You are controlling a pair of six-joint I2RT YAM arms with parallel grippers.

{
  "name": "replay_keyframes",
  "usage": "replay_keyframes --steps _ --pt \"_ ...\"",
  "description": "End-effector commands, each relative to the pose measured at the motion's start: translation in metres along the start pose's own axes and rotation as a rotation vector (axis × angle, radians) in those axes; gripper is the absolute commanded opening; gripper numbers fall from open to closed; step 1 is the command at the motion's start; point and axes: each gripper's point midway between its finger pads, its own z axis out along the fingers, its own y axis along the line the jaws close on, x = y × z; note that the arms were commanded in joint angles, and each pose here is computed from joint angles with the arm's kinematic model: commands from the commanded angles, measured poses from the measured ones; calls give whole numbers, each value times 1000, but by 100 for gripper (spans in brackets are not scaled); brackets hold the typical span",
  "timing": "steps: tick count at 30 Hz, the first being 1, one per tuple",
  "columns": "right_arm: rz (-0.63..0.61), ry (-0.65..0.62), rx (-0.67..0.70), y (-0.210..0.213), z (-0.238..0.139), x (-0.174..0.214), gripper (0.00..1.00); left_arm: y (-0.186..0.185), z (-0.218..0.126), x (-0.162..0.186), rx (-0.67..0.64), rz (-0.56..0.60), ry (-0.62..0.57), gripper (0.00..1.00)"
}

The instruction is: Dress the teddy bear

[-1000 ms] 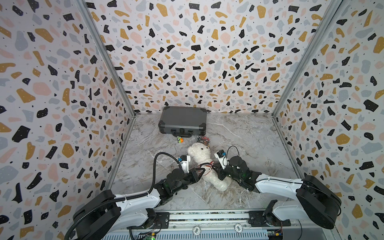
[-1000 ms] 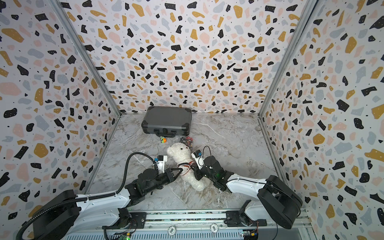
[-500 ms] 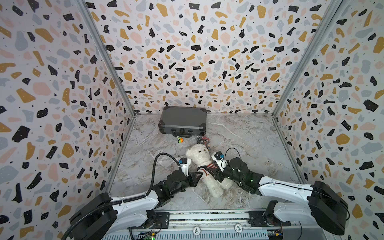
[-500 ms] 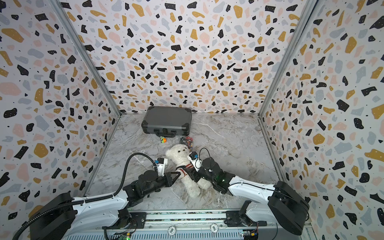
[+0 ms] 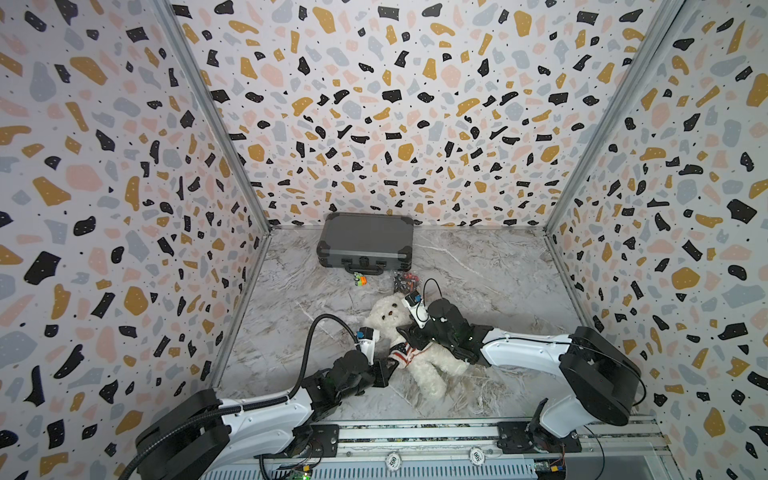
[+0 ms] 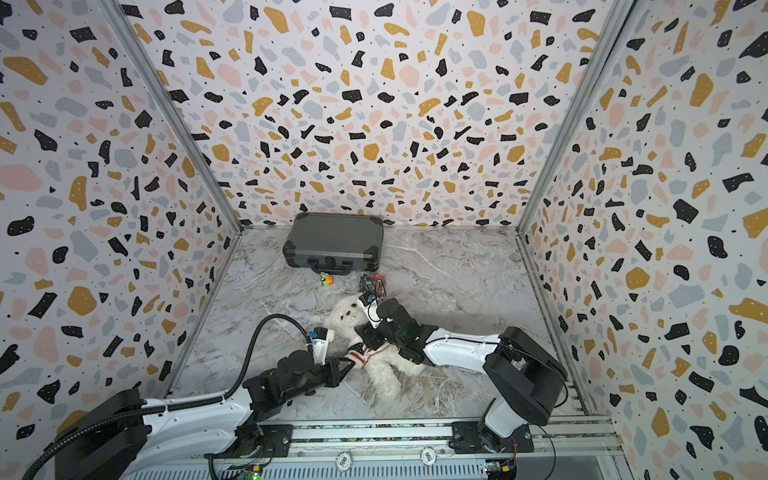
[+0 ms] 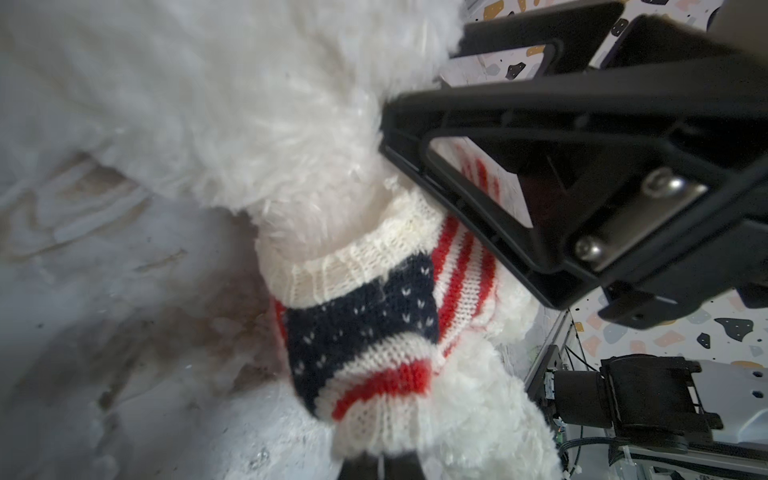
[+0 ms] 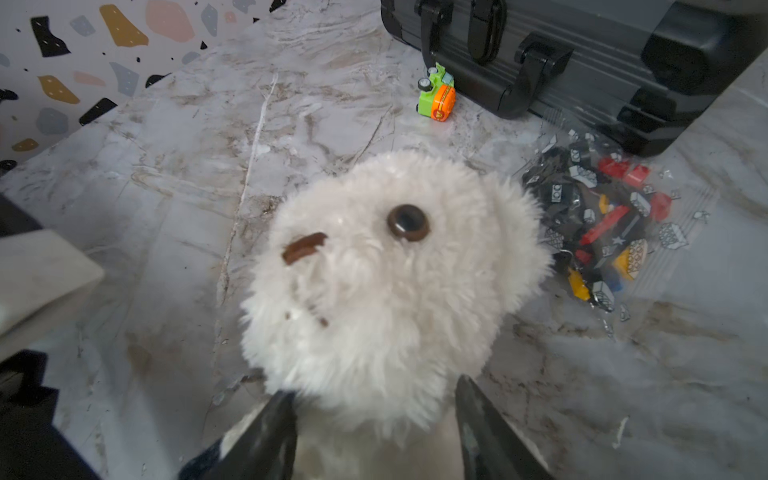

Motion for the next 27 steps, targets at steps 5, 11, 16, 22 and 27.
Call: replay_keyframes --steps 5,11,16,22,27 --pt "18 58 19 -3 14 10 62 3 2 2 21 3 -29 0" --pt "-15 114 74 -11 30 27 48 3 -1 4 39 -19 -38 0" --pt "-40 128 153 -26 30 33 25 22 -9 15 2 -60 -35 0" --pt "-63 110 281 -48 22 30 8 19 -17 21 41 -64 -17 0" --pt "-70 72 338 -57 10 22 6 16 -24 26 61 -57 5 0"
